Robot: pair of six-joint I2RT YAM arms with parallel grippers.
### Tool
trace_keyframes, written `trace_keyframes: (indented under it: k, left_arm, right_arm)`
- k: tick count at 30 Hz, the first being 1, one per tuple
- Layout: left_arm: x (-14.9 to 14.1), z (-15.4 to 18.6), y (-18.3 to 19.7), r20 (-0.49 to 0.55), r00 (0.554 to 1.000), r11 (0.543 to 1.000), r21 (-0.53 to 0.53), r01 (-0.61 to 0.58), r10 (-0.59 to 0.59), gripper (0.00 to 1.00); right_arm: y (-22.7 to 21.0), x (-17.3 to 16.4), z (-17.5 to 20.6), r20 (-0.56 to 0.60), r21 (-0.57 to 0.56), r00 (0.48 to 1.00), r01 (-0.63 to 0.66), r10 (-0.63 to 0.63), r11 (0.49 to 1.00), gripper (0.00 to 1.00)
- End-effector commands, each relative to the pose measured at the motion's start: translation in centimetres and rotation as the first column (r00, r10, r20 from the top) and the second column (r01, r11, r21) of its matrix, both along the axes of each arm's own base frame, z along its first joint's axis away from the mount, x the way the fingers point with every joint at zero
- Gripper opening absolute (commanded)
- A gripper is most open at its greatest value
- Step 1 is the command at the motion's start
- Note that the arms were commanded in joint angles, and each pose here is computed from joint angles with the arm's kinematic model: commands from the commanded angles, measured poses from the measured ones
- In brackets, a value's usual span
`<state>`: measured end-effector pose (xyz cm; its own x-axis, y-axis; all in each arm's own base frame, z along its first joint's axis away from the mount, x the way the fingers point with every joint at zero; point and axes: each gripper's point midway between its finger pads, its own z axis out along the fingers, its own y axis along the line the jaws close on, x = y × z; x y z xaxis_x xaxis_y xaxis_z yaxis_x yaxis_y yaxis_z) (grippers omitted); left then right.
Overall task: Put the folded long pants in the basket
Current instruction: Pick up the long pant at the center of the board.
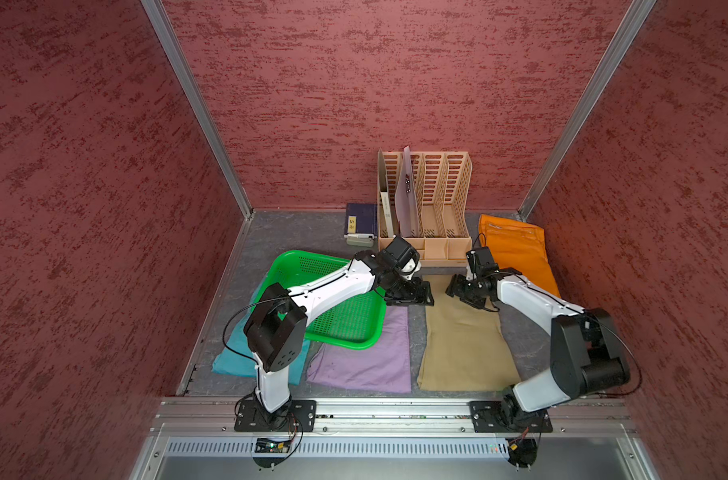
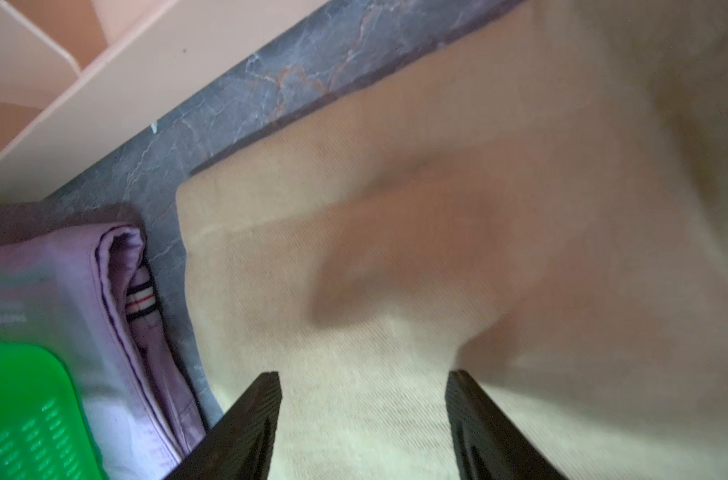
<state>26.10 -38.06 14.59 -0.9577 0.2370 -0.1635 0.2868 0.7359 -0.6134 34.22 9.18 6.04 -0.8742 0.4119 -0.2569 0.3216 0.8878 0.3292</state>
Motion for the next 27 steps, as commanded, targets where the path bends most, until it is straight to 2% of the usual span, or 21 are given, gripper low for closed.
trace_keyframes:
  k: [1,5,9,11,14,17,19,27]
  left_arm:
    - [0.3,1.3,-0.7,0.035,0.999,0.997,-0.066,0.036,-0.034,0.86]
    - [0.8,1.5,-0.3,0.032,0.999,0.996,-0.084,0.027,-0.025,0.86]
    - [1.6,1.6,0.1,0.024,1.0,0.995,-0.094,0.023,-0.021,0.86]
    - [2.0,1.7,0.3,0.028,0.999,0.996,-0.09,0.024,-0.021,0.86]
    - [2.6,1.8,0.2,0.031,0.999,0.995,-0.096,0.034,-0.031,0.87]
    - [3.0,2.0,-0.5,0.06,0.995,0.993,-0.084,0.085,-0.081,0.89]
    - [3.4,1.9,-1.1,0.08,0.991,0.991,-0.064,0.114,-0.108,0.9]
    - [6.1,-1.8,-3.5,0.204,0.942,0.96,0.145,0.241,-0.267,0.96]
  right_arm:
    - [-0.7,0.8,-1.1,-0.035,-0.023,0.997,0.069,-0.07,0.997,0.66]
    - [0.4,1.5,-3.0,-0.087,0.014,0.995,0.054,-0.052,0.998,0.6]
    - [4.0,0.7,-3.4,-0.167,0.078,0.974,-0.141,0.152,0.987,0.58]
    - [5.6,0.3,-2.3,-0.126,0.107,0.96,-0.238,0.251,0.965,0.59]
    - [5.0,0.3,0.5,-0.056,0.071,0.962,-0.264,0.268,0.962,0.61]
    - [3.8,-0.1,3.7,0.009,0.032,0.972,-0.235,0.235,0.971,0.68]
    - [2.4,-1.0,5.1,0.029,0.021,0.986,-0.165,0.164,0.986,0.72]
    - [-3.0,-5.6,5.2,0.071,-0.059,0.997,0.027,-0.023,0.998,0.72]
